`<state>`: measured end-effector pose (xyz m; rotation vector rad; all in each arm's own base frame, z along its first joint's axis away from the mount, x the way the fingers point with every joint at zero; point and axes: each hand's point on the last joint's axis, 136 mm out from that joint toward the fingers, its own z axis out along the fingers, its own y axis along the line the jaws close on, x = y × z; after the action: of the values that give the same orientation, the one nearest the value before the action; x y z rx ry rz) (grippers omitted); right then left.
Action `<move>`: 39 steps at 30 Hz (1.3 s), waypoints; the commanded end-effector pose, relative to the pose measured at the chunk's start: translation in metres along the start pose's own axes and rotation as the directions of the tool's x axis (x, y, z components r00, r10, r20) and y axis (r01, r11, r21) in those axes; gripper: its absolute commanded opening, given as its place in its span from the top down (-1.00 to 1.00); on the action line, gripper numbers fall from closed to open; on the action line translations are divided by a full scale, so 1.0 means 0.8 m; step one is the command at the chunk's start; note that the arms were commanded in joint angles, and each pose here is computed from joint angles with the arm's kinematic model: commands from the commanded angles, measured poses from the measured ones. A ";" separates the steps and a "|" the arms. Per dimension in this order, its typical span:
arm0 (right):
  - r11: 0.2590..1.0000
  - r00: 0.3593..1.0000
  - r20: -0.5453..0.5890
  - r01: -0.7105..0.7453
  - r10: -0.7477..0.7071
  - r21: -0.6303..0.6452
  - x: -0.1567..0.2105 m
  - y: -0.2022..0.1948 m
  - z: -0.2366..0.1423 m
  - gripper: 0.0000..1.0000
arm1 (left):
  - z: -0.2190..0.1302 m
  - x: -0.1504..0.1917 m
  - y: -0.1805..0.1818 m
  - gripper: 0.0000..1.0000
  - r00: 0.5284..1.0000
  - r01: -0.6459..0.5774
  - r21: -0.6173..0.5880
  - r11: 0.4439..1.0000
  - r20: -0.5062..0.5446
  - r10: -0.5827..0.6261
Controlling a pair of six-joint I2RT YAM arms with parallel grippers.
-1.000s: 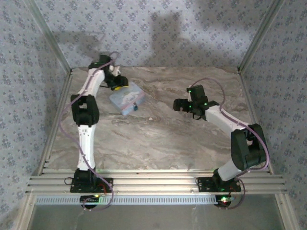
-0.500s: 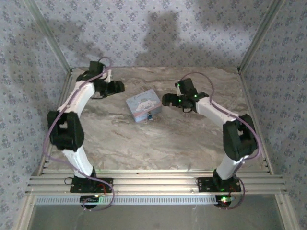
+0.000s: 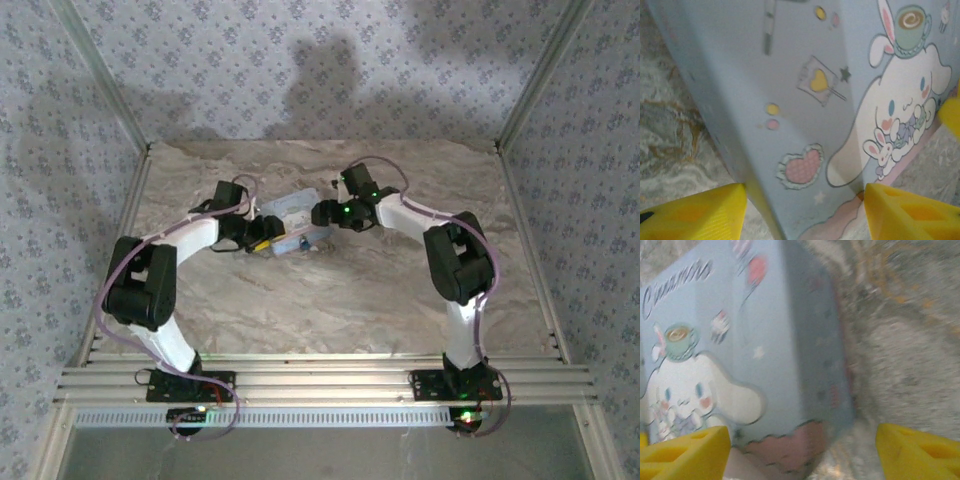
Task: Unlock the padlock with the key
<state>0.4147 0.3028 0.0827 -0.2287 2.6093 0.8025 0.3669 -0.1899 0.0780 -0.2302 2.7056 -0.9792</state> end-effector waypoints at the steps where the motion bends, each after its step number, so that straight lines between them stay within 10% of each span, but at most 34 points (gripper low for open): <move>1: 0.999 0.999 -0.032 -0.020 0.019 -0.043 0.013 0.025 0.007 -0.55 | -0.008 -0.044 -0.015 -0.26 0.998 -0.027 0.037 0.999 0.060 0.024; 12: 0.997 0.996 0.060 -0.068 0.066 0.026 -0.028 0.014 -0.047 -0.66 | -0.034 -0.097 0.008 -0.31 0.994 -0.046 -0.063 0.997 0.093 0.052; 20: 0.883 0.963 0.106 -0.271 0.250 0.383 -0.029 -0.132 -0.139 -0.59 | -0.061 -0.077 0.024 -0.32 0.990 -0.082 -0.184 0.979 0.096 0.101; 39: 0.755 0.921 0.007 -0.323 0.388 0.570 -0.022 -0.232 -0.092 0.05 | -0.035 -0.022 0.021 -0.32 0.983 -0.180 -0.225 0.958 -0.017 0.181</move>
<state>0.4563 0.1127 0.0553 0.3992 2.8755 0.1444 0.3799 -0.1583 0.0953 -0.0473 2.7573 -0.6424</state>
